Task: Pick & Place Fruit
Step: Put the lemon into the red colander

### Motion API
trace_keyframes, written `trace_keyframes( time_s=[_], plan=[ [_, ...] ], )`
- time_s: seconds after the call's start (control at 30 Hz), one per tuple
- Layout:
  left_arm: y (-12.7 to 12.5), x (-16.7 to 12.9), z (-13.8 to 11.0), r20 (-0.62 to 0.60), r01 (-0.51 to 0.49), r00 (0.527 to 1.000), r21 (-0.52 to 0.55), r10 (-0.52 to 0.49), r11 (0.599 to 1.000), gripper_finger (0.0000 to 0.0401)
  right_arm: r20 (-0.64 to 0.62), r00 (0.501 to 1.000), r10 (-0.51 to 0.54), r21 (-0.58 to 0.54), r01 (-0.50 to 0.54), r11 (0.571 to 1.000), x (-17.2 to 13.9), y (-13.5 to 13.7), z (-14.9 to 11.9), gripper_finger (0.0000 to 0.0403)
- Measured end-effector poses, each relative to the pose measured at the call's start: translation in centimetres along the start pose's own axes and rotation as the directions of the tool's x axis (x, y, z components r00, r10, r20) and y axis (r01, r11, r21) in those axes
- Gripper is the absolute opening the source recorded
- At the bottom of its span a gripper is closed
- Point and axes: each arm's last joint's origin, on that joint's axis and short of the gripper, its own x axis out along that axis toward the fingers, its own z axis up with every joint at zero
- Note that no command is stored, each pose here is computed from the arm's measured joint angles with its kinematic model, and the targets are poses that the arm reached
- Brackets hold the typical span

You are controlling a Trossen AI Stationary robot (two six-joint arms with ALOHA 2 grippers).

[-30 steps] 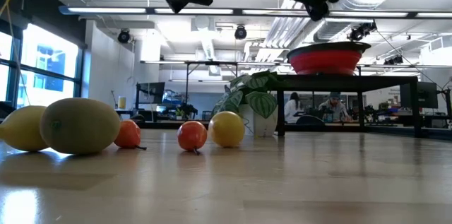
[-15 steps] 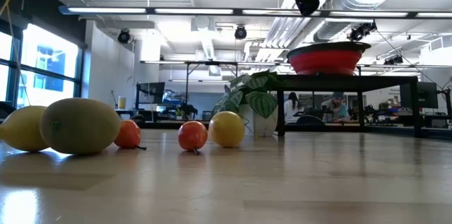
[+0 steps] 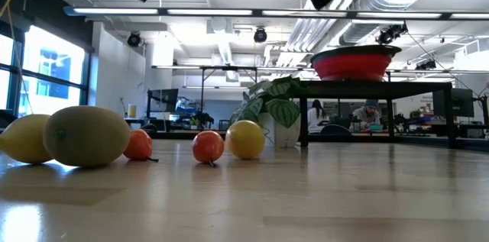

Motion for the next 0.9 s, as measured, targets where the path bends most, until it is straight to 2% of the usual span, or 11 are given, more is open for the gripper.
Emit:
trace_keyframes(
  time_s=[0.17, 0.33, 0.63, 0.9],
  plan=[
    [0.7, -1.9, -1.3, 0.102, 0.004, 0.995, -0.023, -0.001, 1.000, 0.0099, -0.067, 0.997, 0.030, -0.067, -0.034, 0.997, 1.7, 0.7, 1.3, 0.0003],
    [1.3, -3.8, -2.4, 0.182, 0.007, 0.983, -0.046, 0.001, 0.999, 0.0099, -0.149, 0.989, -0.022, -0.142, 0.000, 0.990, 3.9, 0.8, 1.8, 0.0003],
    [2.4, -6.9, -4.4, 0.294, 0.021, 0.956, -0.084, 0.005, 0.996, 0.0099, -0.326, 0.945, -0.007, -0.159, -0.048, 0.986, 8.4, 0.6, 0.7, 0.0003],
    [3.0, -8.8, -4.8, 0.378, 0.044, 0.926, -0.135, 0.011, 0.990, 0.0099, -0.391, 0.920, 0.029, -0.294, -0.155, 0.943, 10.8, 1.5, -0.6, 0.0003]
  ],
)
